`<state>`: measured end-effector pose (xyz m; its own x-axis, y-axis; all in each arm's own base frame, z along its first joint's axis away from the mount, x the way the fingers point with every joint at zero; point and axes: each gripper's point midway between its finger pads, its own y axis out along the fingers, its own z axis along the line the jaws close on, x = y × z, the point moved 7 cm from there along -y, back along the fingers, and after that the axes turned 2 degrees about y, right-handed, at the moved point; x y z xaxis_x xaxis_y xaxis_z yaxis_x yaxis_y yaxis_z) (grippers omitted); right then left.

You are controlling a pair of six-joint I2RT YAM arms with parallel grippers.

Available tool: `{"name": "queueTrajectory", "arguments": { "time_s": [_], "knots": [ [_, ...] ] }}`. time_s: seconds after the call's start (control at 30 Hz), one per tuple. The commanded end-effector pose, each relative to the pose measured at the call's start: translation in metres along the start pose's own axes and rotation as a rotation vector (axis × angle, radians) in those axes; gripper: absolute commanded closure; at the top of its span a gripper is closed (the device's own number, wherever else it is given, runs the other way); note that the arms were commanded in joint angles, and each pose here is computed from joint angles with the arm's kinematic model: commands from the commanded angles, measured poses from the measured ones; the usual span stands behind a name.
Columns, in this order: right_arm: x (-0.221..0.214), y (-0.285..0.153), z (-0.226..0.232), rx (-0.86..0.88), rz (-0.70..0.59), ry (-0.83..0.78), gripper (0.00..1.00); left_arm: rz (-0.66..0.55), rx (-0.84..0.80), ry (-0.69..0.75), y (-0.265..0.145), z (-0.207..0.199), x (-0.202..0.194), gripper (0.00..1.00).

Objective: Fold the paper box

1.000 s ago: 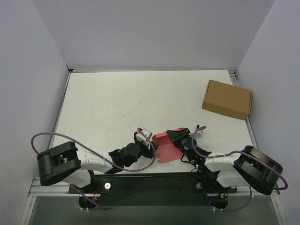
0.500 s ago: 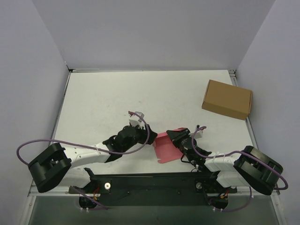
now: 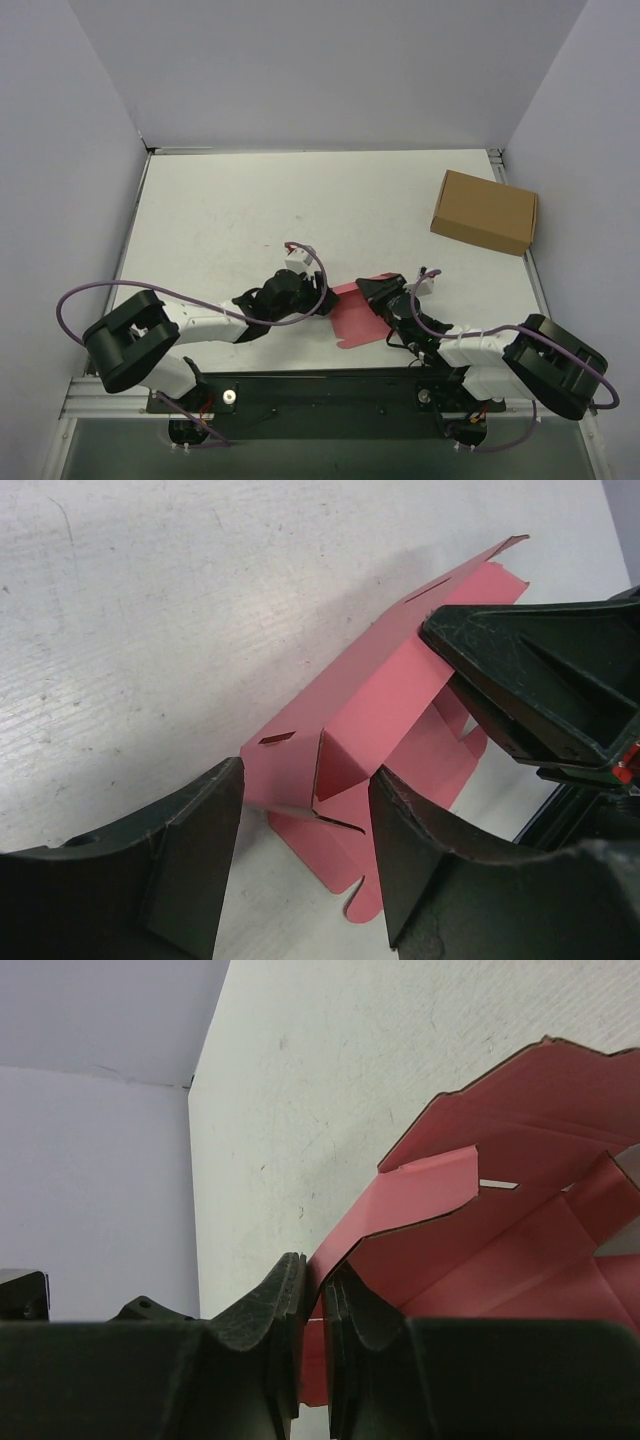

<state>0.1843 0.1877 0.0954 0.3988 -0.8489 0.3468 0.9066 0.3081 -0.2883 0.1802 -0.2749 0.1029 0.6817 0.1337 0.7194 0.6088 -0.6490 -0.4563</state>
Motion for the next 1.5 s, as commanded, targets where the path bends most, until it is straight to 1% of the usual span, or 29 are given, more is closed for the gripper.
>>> {"name": "queueTrajectory", "arguments": {
  "time_s": [0.0, 0.1, 0.13, 0.17, 0.2, 0.23, 0.3, 0.43, 0.57, 0.6, 0.67, 0.7, 0.77, 0.8, 0.9, 0.97, 1.1, 1.3, 1.47],
  "knots": [
    [0.002, -0.004, -0.028, -0.106, -0.021, -0.114, 1.00, -0.079, -0.146, -0.025, -0.004, -0.021, 0.016, 0.37],
    [0.002, -0.004, -0.028, -0.108, -0.022, -0.115, 1.00, -0.125, -0.202, 0.024, -0.014, -0.025, 0.022, 0.31],
    [0.002, -0.004, -0.027, -0.105, -0.021, -0.114, 1.00, -0.136, -0.198, 0.054, -0.016, -0.021, 0.021, 0.27],
    [0.002, -0.004, -0.027, -0.107, -0.020, -0.115, 1.00, -0.139, -0.185, 0.073, -0.019, -0.015, 0.018, 0.26],
    [0.003, -0.004, -0.027, -0.108, -0.022, -0.117, 1.00, -0.174, -0.178, 0.086, -0.025, -0.012, 0.024, 0.25],
    [0.003, -0.005, -0.026, -0.105, -0.021, -0.115, 1.00, -0.191, -0.171, 0.124, -0.028, -0.008, 0.024, 0.24],
    [0.004, -0.005, -0.027, -0.108, -0.025, -0.115, 1.00, -0.232, -0.151, 0.155, -0.037, 0.002, 0.025, 0.22],
    [0.005, -0.006, -0.026, -0.108, -0.030, -0.114, 1.00, -0.244, -0.098, 0.232, -0.043, 0.019, 0.018, 0.22],
    [0.005, -0.006, -0.025, -0.107, -0.033, -0.115, 1.00, -0.197, -0.028, 0.290, -0.034, 0.032, 0.008, 0.25],
    [0.005, -0.006, -0.025, -0.107, -0.033, -0.116, 1.00, -0.167, -0.015, 0.308, -0.028, 0.036, 0.003, 0.28],
    [0.005, -0.006, -0.025, -0.108, -0.031, -0.119, 1.00, -0.167, -0.028, 0.333, -0.021, 0.032, 0.003, 0.29],
    [0.005, -0.006, -0.026, -0.110, -0.032, -0.116, 1.00, -0.148, -0.024, 0.340, -0.017, 0.034, -0.002, 0.29],
    [0.005, -0.006, -0.027, -0.113, -0.031, -0.120, 1.00, -0.161, -0.057, 0.364, -0.010, 0.023, -0.001, 0.30],
    [0.004, -0.006, -0.026, -0.113, -0.032, -0.119, 1.00, -0.146, -0.054, 0.379, -0.006, 0.022, -0.005, 0.30],
    [0.004, -0.005, -0.027, -0.115, -0.027, -0.119, 1.00, -0.159, -0.073, 0.431, 0.003, 0.007, -0.007, 0.31],
    [0.004, -0.006, -0.028, -0.119, -0.026, -0.120, 1.00, -0.193, -0.077, 0.441, 0.007, 0.002, -0.005, 0.35],
    [0.004, -0.006, -0.028, -0.119, -0.026, -0.118, 1.00, -0.205, -0.081, 0.450, 0.012, -0.002, -0.010, 0.42],
    [0.003, -0.006, -0.028, -0.117, -0.023, -0.117, 1.00, -0.244, -0.072, 0.486, 0.013, -0.003, -0.012, 0.47],
    [0.002, -0.006, -0.028, -0.114, -0.018, -0.118, 1.00, -0.289, -0.070, 0.505, 0.018, -0.011, -0.014, 0.49]
  ]
}}
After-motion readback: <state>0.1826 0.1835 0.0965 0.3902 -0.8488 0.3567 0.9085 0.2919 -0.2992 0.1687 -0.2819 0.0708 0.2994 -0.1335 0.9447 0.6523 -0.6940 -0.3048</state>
